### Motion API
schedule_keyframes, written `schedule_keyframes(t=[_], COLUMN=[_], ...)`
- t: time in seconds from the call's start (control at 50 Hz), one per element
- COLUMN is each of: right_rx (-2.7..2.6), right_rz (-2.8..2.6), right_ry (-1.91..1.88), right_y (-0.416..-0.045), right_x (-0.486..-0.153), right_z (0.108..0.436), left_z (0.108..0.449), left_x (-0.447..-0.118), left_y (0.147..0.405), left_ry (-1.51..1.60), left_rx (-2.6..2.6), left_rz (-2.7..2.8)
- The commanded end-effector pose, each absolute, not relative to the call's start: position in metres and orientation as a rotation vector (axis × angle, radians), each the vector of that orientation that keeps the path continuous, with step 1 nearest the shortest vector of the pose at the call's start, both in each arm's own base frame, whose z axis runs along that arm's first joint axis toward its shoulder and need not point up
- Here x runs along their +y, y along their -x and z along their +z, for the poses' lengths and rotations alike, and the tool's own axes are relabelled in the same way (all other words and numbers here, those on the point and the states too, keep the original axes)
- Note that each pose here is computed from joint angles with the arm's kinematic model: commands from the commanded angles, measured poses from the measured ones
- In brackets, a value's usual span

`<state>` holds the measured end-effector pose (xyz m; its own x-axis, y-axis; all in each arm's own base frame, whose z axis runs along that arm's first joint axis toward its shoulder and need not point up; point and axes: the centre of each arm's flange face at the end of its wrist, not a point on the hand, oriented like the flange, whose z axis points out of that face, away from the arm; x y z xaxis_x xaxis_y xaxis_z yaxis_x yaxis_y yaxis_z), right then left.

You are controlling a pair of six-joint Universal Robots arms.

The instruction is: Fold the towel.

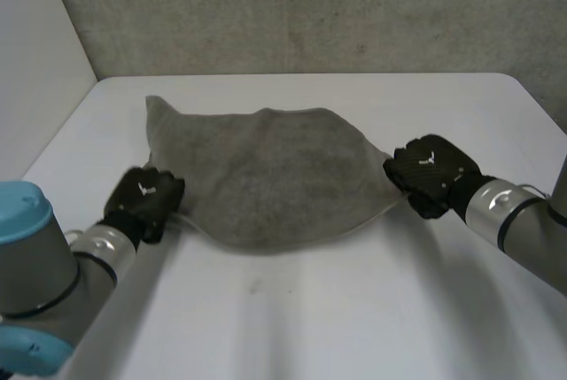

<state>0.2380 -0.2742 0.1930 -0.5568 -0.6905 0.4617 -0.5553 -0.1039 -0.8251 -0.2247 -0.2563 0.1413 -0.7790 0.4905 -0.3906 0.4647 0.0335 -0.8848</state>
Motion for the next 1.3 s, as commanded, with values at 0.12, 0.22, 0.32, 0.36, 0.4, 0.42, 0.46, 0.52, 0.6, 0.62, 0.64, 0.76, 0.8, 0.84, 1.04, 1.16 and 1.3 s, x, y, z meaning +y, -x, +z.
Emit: schedule_keyframes(t=[0.12, 0.22, 0.32, 0.36, 0.4, 0.42, 0.46, 0.52, 0.6, 0.62, 0.64, 0.76, 0.8, 0.84, 1.04, 1.16, 1.3], right_rx=[2.028, 2.024, 1.958, 1.917, 1.893, 1.871, 1.857, 1.839, 1.849, 1.856, 1.865, 1.894, 1.913, 1.917, 1.884, 1.855, 1.745], right_rz=[-1.827, -1.953, -2.051, -2.098, -2.124, -2.151, -2.166, -2.185, -2.195, -2.204, -2.212, -2.226, -2.217, -2.213, -2.192, -2.208, -2.244], right_ry=[1.354, 1.198, 1.097, 1.068, 1.062, 1.059, 1.059, 1.058, 1.046, 1.038, 1.026, 0.997, 0.988, 0.982, 0.846, 0.826, 0.832], right_y=[-0.228, -0.222, -0.22, -0.219, -0.218, -0.218, -0.218, -0.219, -0.218, -0.218, -0.217, -0.216, -0.216, -0.216, -0.218, -0.219, -0.233], right_x=[-0.242, -0.242, -0.237, -0.231, -0.227, -0.224, -0.222, -0.221, -0.222, -0.223, -0.224, -0.231, -0.235, -0.236, -0.241, -0.241, -0.227], right_z=[0.229, 0.26, 0.292, 0.311, 0.321, 0.329, 0.334, 0.341, 0.344, 0.345, 0.345, 0.346, 0.343, 0.342, 0.353, 0.362, 0.384], left_z=[0.143, 0.144, 0.146, 0.146, 0.146, 0.146, 0.145, 0.144, 0.143, 0.142, 0.142, 0.137, 0.136, 0.135, 0.133, 0.132, 0.134], left_x=[-0.232, -0.237, -0.244, -0.246, -0.246, -0.246, -0.245, -0.243, -0.243, -0.241, -0.241, -0.232, -0.23, -0.23, -0.229, -0.231, -0.235], left_y=[0.236, 0.232, 0.229, 0.229, 0.229, 0.229, 0.229, 0.229, 0.228, 0.228, 0.228, 0.225, 0.224, 0.221, 0.228, 0.247, 0.259], left_ry=[1.108, 1.092, 1.067, 1.063, 1.062, 1.062, 1.055, 1.055, 1.047, 1.041, 1.04, 0.999, 0.992, 0.967, 0.869, 0.776, 0.732], left_rx=[-2.216, -2.226, -2.229, -2.228, -2.228, -2.228, -2.236, -2.244, -2.25, -2.257, -2.257, -2.308, -2.322, -2.347, -2.305, -2.255, -2.22], left_rz=[1.806, 1.826, 1.855, 1.859, 1.856, 1.856, 1.845, 1.832, 1.825, 1.813, 1.812, 1.72, 1.699, 1.667, 1.576, 1.529, 1.513])
